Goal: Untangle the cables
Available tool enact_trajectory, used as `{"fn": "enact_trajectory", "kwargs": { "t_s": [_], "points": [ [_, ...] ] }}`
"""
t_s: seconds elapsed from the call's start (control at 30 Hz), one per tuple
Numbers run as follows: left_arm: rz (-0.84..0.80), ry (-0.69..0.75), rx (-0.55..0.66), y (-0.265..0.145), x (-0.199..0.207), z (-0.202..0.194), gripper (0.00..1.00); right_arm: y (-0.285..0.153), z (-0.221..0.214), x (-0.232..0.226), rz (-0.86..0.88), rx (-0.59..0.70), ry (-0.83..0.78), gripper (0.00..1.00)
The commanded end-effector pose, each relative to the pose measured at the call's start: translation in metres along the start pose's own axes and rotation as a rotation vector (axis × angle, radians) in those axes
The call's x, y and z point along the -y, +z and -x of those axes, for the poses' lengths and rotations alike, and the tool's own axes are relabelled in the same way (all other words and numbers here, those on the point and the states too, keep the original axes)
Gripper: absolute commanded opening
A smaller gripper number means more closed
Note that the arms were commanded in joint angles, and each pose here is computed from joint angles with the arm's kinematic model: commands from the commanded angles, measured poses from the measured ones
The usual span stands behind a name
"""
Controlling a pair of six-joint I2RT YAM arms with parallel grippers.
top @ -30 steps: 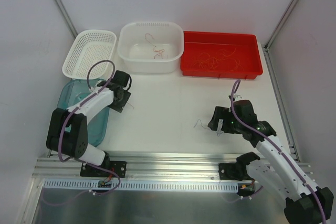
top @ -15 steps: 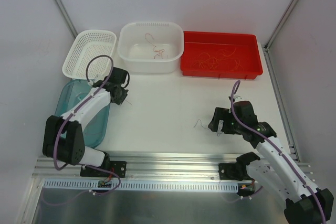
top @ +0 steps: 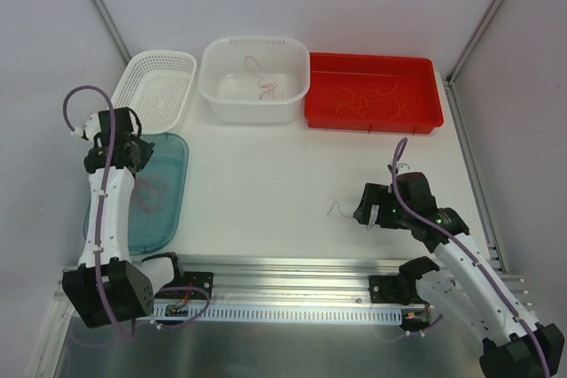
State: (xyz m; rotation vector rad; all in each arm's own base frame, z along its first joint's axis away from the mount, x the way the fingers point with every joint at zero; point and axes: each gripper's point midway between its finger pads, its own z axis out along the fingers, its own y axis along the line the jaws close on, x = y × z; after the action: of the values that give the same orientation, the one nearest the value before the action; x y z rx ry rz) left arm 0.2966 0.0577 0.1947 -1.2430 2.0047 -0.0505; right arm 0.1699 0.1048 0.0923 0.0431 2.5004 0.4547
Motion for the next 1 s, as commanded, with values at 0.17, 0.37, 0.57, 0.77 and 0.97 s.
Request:
{"fn": "enact_trajectory", "kwargs": {
  "t_s": [0.17,0.37,0.57,0.77,0.97],
  "points": [
    [0.135,0.070,-0.220,0.041,-0.072,-0.007,0.08,-0.012,0.012,-0.001,-0.018,0.031,-0.023,1.00],
    [0.142,0.062,-0.247,0.044,-0.082,-0.014,0.66,-0.013,0.015,0.012,-0.095,0.030,-0.042,1.00],
    [0.057,0.095,-0.134,0.013,-0.072,0.002,0.99,-0.009,0.023,0.019,-0.153,0.052,-0.007,1.00],
    [-0.173,0.187,-0.131,-0.028,-0.037,-0.004,0.99,0.004,0.036,0.023,-0.200,0.081,0.027,1.00],
    [-0.326,0.390,-0.210,-0.065,-0.009,-0.037,0.99,0.021,0.036,0.028,-0.245,0.056,0.073,0.99]
  ]
}}
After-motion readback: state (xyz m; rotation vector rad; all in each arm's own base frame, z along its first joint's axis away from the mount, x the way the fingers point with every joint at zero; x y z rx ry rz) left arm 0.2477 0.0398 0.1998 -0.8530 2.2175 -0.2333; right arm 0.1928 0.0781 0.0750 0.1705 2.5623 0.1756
